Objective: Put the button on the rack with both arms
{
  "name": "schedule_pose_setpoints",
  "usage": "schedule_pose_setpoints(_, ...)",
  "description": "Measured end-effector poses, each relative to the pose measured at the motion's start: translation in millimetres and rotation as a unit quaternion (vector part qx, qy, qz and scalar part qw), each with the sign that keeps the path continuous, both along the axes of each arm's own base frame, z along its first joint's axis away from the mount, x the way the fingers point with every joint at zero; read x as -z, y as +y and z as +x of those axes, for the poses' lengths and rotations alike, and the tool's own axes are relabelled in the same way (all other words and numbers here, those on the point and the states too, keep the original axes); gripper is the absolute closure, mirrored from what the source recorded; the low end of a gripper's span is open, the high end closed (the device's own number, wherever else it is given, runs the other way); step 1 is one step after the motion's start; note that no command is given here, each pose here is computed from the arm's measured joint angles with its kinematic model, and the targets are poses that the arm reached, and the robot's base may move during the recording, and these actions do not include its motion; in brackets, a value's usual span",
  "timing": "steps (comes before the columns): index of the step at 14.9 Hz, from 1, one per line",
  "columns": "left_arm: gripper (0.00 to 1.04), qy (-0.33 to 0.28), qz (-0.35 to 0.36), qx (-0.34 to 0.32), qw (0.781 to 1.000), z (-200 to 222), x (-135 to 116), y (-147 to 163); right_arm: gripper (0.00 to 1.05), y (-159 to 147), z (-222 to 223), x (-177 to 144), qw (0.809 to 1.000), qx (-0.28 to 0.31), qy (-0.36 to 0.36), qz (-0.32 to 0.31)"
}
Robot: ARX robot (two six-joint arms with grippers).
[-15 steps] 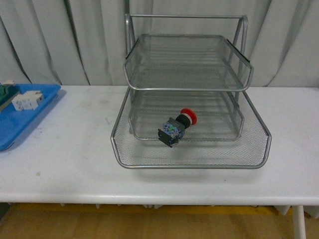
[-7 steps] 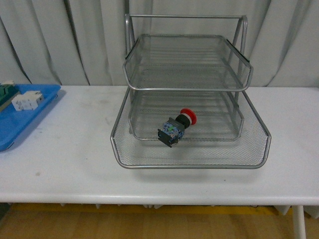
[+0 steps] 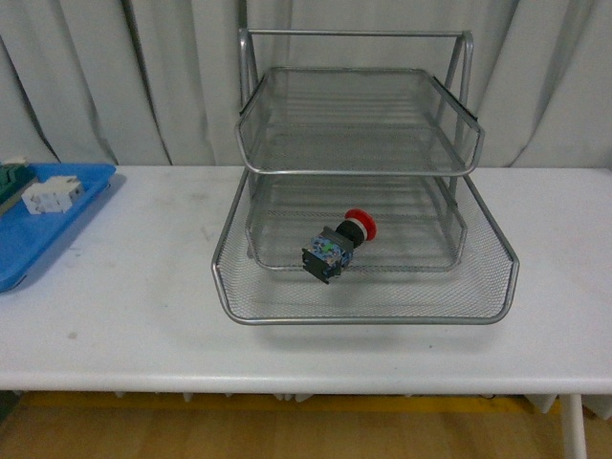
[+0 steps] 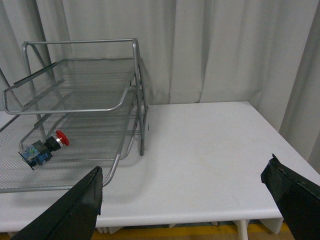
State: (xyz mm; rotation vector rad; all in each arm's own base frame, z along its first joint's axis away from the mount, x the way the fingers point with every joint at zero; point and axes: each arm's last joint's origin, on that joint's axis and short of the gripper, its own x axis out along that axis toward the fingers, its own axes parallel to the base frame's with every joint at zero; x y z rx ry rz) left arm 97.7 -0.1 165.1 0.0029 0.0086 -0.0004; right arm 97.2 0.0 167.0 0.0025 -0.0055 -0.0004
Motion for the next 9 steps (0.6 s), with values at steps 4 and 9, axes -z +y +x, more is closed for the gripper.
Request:
schedule_pose_setpoints(4,0.71,-0.003,0.0,0.0,1.0,0.0,-0.5,0.0,0.06,0.0,0.0,0.1,1.0,0.0,0.0,0.0)
schedule_pose_setpoints(9,0.08,-0.003,0.0,0.0,1.0,0.0,-0.6,0.0,0.06,10.4,57.9,-10.6,0.981,-0.08,0.177,-0.018)
